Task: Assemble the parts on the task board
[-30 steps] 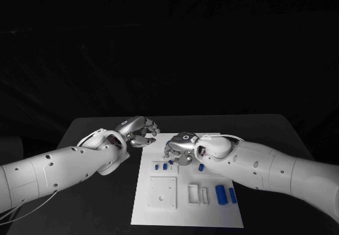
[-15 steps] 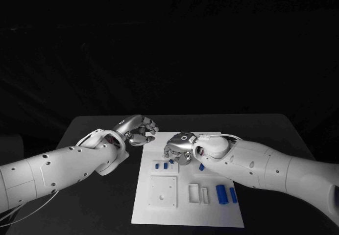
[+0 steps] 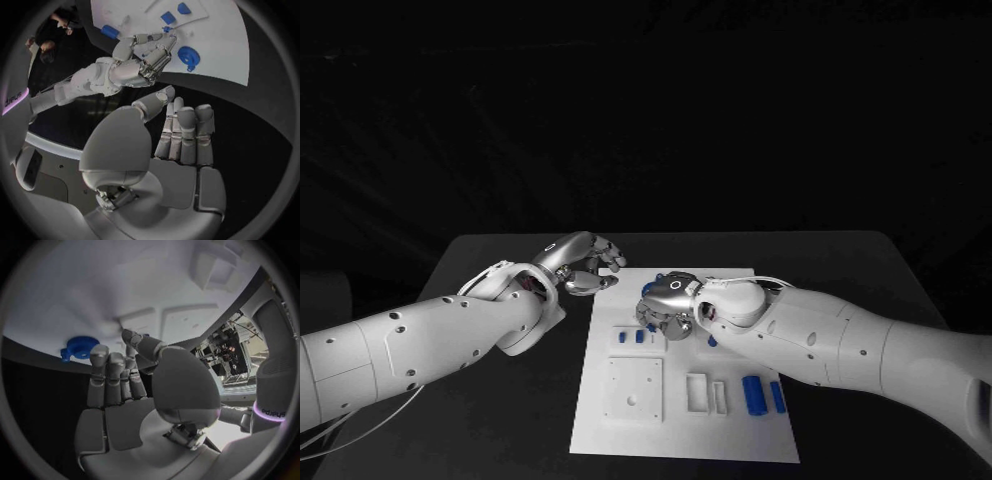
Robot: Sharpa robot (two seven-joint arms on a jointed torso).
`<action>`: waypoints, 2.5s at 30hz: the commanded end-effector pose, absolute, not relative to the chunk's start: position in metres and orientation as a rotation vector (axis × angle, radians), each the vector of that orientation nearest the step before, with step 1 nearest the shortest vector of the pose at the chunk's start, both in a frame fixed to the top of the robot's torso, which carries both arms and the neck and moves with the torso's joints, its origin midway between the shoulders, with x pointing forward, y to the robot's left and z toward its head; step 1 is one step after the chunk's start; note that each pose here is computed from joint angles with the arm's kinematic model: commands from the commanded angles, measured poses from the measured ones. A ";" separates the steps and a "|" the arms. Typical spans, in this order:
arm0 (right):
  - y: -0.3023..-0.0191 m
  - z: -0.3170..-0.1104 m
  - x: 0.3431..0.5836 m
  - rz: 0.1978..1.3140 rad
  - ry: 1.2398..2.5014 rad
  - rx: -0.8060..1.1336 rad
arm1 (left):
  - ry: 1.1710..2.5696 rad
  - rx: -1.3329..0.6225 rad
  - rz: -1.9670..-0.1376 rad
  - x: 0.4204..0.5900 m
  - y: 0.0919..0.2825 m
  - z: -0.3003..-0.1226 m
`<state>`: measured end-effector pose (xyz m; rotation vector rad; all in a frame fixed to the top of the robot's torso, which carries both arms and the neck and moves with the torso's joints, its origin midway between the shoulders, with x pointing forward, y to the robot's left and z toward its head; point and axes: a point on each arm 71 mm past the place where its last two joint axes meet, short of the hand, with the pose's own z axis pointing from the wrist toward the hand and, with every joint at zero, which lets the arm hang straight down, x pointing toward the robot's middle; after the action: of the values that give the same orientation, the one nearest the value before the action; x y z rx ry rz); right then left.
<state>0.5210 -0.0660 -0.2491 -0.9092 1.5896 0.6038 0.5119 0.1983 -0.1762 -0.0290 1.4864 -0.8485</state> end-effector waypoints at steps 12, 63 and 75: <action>-0.063 -0.253 0.518 0.612 1.597 -0.940 | 1.475 -0.033 -0.865 0.512 0.196 -0.175; -0.069 -0.255 0.519 0.598 1.600 -0.908 | 1.482 -0.040 -0.856 0.512 0.198 -0.175; -0.070 -0.256 0.520 0.595 1.608 -0.907 | 1.482 -0.041 -0.854 0.513 0.198 -0.175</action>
<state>0.5203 -0.0698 -0.2549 -0.9042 1.6025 0.5957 0.5126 0.1990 -0.1763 -0.0381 1.4882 -0.8481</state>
